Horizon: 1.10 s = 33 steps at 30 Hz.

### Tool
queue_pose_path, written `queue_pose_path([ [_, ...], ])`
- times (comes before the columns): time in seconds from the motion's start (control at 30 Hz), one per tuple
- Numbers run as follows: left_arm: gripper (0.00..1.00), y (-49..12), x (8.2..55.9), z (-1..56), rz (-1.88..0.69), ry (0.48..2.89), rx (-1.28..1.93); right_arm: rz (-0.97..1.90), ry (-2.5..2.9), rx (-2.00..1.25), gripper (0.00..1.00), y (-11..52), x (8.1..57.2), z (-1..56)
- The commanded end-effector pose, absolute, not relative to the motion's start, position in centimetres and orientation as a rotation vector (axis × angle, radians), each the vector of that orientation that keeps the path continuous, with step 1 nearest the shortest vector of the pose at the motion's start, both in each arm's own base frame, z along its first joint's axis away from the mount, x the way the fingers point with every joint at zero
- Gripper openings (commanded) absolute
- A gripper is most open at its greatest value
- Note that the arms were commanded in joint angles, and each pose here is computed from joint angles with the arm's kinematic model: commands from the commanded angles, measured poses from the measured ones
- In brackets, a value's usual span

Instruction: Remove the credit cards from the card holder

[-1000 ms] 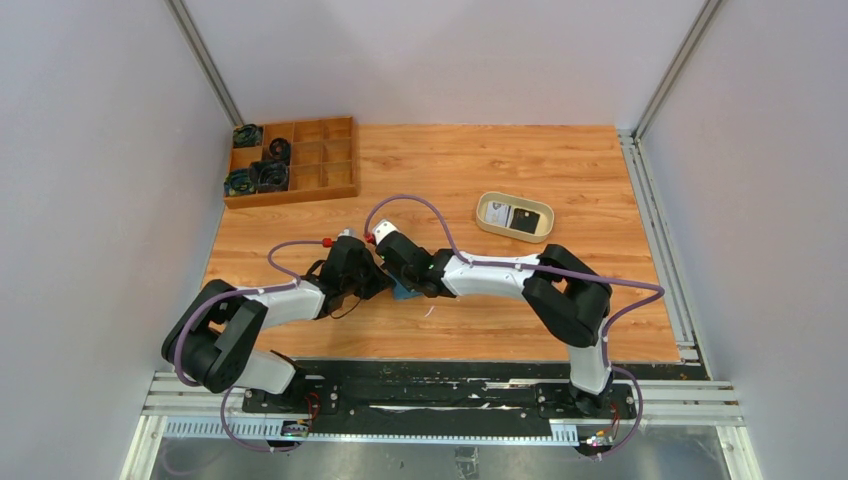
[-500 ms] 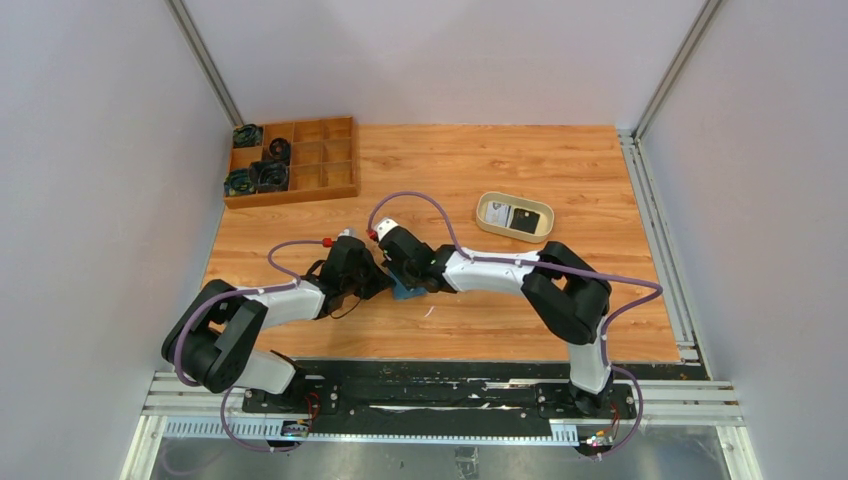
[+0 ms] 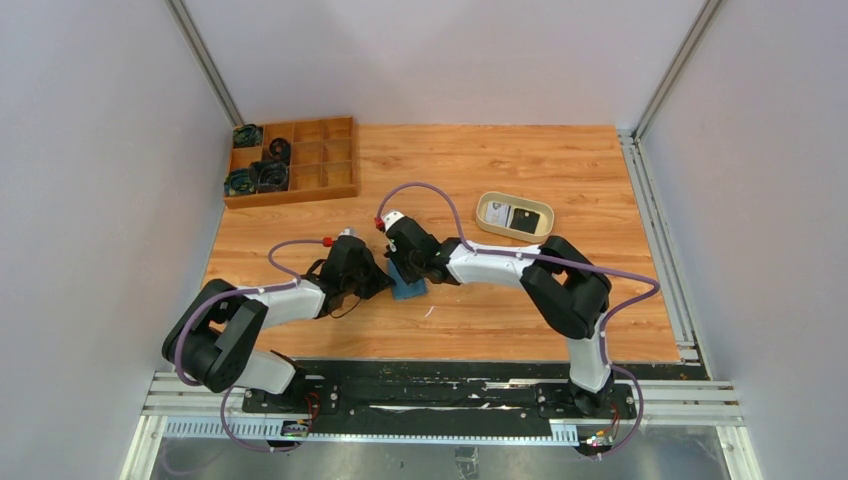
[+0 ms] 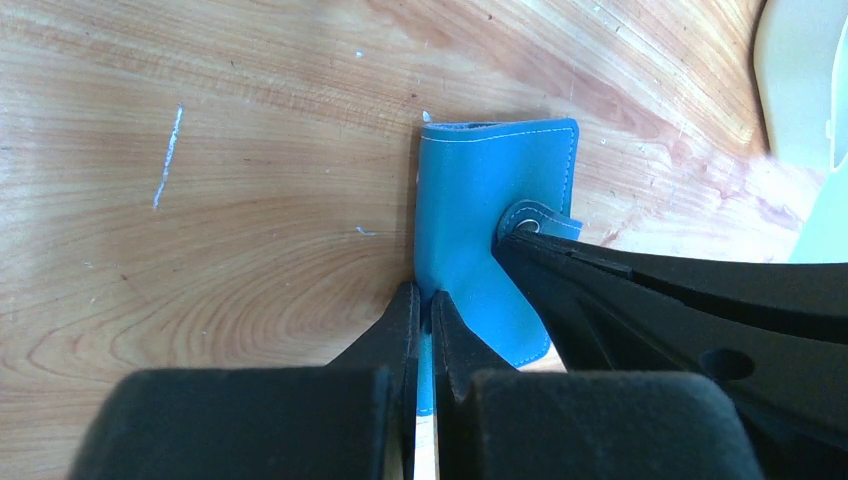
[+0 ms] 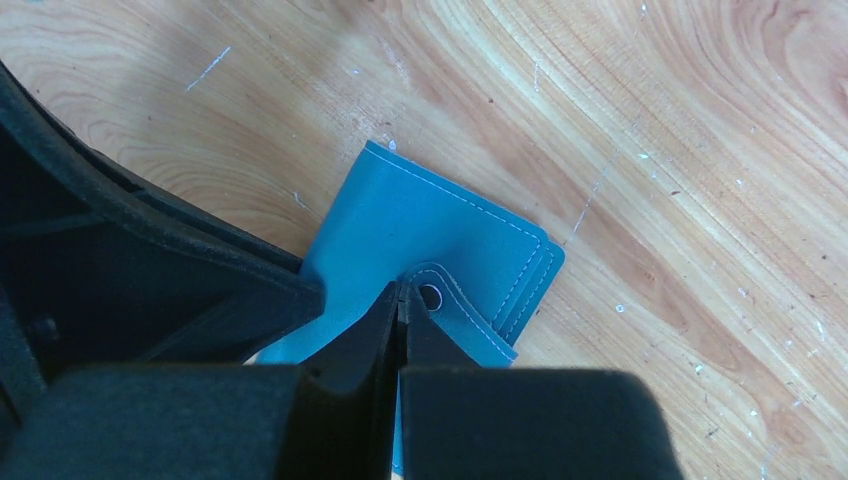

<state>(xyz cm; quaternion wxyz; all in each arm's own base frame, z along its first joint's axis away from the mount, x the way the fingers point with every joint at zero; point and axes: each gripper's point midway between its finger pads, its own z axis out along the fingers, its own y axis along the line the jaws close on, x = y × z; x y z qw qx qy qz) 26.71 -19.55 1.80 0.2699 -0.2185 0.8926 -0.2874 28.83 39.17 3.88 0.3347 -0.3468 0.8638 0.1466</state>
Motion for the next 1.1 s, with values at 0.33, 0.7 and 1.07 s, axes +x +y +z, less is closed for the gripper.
queue_pose_path([
  [0.33,0.0,-16.4,23.1,-2.9,-0.526,2.591,-0.599,0.564,2.261,-0.917,0.0,39.6,27.5,6.7],
  [0.7,0.0,-16.3,23.0,-3.1,-0.523,2.595,-0.598,0.625,2.226,-0.871,0.25,38.8,27.0,8.2],
  [1.07,0.0,-16.3,23.0,-3.3,-0.518,2.601,-0.597,0.509,2.129,-0.701,0.37,36.1,30.2,12.1],
])
